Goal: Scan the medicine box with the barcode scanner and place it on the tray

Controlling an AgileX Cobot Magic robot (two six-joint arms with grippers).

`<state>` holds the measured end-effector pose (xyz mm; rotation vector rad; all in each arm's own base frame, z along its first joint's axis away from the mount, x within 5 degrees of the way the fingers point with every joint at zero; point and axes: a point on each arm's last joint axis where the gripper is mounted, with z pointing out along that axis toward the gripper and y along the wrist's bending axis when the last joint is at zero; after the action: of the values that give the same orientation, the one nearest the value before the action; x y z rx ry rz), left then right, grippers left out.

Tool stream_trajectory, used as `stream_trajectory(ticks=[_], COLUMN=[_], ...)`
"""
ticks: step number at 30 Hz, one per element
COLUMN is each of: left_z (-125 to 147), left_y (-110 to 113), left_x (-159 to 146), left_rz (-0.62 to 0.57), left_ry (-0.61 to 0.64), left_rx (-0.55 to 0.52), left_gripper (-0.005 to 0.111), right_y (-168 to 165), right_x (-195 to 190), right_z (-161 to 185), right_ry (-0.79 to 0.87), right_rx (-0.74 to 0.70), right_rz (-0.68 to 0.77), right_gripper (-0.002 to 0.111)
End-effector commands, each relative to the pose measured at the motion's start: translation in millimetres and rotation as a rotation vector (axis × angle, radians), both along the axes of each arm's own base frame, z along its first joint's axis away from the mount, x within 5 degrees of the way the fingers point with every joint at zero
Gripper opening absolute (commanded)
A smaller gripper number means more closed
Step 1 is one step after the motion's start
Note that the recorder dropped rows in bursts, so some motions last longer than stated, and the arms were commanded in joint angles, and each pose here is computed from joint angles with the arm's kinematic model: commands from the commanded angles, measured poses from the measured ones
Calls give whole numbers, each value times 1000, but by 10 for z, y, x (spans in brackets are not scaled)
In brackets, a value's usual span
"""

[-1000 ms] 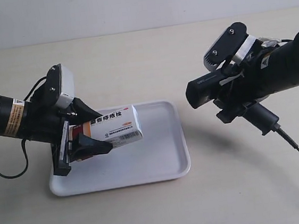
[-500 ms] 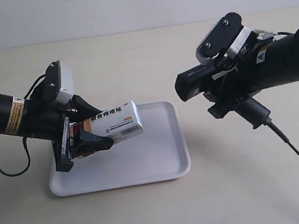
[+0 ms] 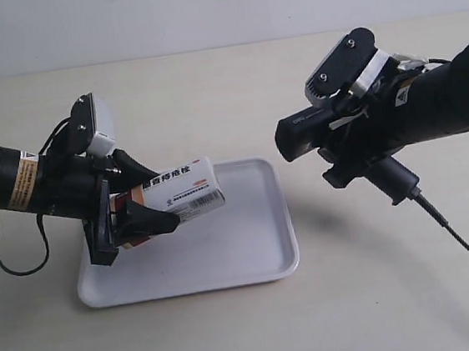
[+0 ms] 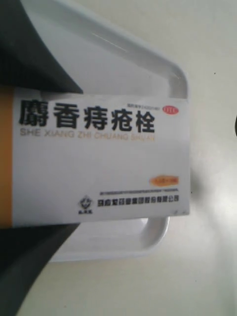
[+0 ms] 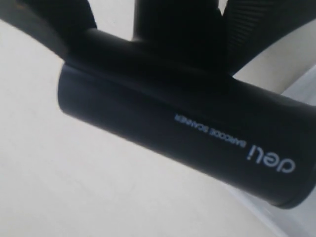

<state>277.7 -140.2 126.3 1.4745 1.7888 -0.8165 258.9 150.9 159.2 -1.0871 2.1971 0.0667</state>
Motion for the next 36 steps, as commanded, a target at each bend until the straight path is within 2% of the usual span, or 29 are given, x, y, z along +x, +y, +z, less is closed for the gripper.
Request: stream_trajectory(ticks=[1,5,7,9,14,16,18,20,22,27,30,32,36], left_z=[-68,-220,-299,-351,-391,-406,-412,-410,-406,-414,-411,-393,-154], left_y=[-64,-132,-130,-136,-132,-111,-107,-109,-115,-115,-125,-129,-147], left_x=[27,63,105,133,138,147,143,142,139,119,102,103,111], left_rz=[54,122,183,234,240,252,240,242,238,209,186,189,218], left_ry=[40,20,0,6,0,-6,-12,-9,-7,-6,-2,-2,-22], left_rx=[-7,76,130,137,160,187,197,195,187,198,191,183,128], left_gripper=[0,0,0,0,0,2,11,27,46,102,105,105,105], right_y=[-196,-306,-305,-306,-303,-303,-303,-303,-303,-303,-302,-301,-303], right_x=[169,243,255,266,268,267,263,263,263,246,235,210,136], right_z=[-106,-247,-348,-432,-561,-576,-584,-584,-584,-588,-560,-498,-192], right_ry=[23,69,87,97,143,152,159,159,159,199,208,221,214], right_rx=[53,79,66,55,78,86,85,85,85,122,129,132,167], right_rz=[-164,-272,-279,-283,-347,-363,-366,-366,-366,-427,-433,-427,-404], right_gripper=[0,0,0,0,0,5,14,28,42,79,98,104,105])
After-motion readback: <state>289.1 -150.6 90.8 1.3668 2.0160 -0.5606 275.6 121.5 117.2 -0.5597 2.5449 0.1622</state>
